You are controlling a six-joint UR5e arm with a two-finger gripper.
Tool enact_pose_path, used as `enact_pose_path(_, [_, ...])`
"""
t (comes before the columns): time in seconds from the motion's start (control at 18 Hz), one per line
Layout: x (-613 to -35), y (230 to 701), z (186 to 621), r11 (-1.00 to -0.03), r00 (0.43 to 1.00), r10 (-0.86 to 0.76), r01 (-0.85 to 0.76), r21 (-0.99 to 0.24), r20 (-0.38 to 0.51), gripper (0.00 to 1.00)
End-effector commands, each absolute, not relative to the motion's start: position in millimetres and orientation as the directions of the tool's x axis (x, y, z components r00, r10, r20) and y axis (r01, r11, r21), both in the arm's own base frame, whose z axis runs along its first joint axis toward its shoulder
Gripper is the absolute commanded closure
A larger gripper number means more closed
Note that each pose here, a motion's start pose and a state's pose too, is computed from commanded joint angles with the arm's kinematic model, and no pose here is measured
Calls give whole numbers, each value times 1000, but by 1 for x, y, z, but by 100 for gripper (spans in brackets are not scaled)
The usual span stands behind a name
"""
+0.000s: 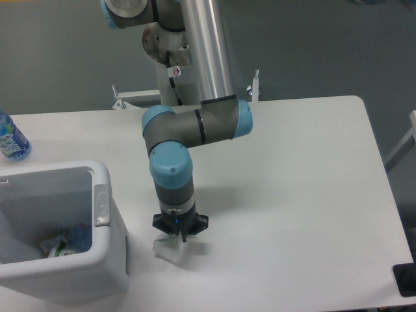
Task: Place the trash in the trash can
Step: 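Lift the paper packet and carry it into the bin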
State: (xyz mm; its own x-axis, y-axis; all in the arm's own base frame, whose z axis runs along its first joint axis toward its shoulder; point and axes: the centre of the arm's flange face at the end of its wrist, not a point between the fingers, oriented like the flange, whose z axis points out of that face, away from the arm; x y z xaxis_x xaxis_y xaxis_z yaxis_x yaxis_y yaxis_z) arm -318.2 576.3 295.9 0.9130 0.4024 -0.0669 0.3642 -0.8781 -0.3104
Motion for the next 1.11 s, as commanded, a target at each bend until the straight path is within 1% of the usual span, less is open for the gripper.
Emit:
enact_pose_path(0.06, [-322, 570, 322, -859, 910, 412, 368, -357, -53, 97])
enact_pose_path(0.17, [-334, 557, 380, -794, 905, 424, 385, -470, 25, 97])
enact_pose_path(0.28, [-351, 541, 427, -720, 894, 437, 414, -556, 100, 97])
enact_pose_path(0.39, [-362, 533, 468, -631, 866, 463, 470, -617, 187, 97])
enact_pose_path(0.5, [-369, 532, 500, -543, 821, 503, 542, -641, 270, 97])
enact_pose_path(0.56, [-368, 534, 517, -511, 810, 508, 558, -654, 294, 97])
enact_pose_path(0.61, [-364, 538, 529, -492, 807, 499, 564, -663, 315, 97])
enact_pose_path(0.72, [-351, 544, 539, -479, 806, 477, 573, -665, 350, 97])
enact_pose_path(0.89, [-313, 562, 543, -507, 828, 430, 551, -663, 359, 97])
enact_pose_path(1.0, [-294, 569, 547, -507, 826, 419, 558, -657, 378, 97])
enact_pose_path(1.11, [-268, 579, 544, -528, 833, 395, 552, -646, 388, 97])
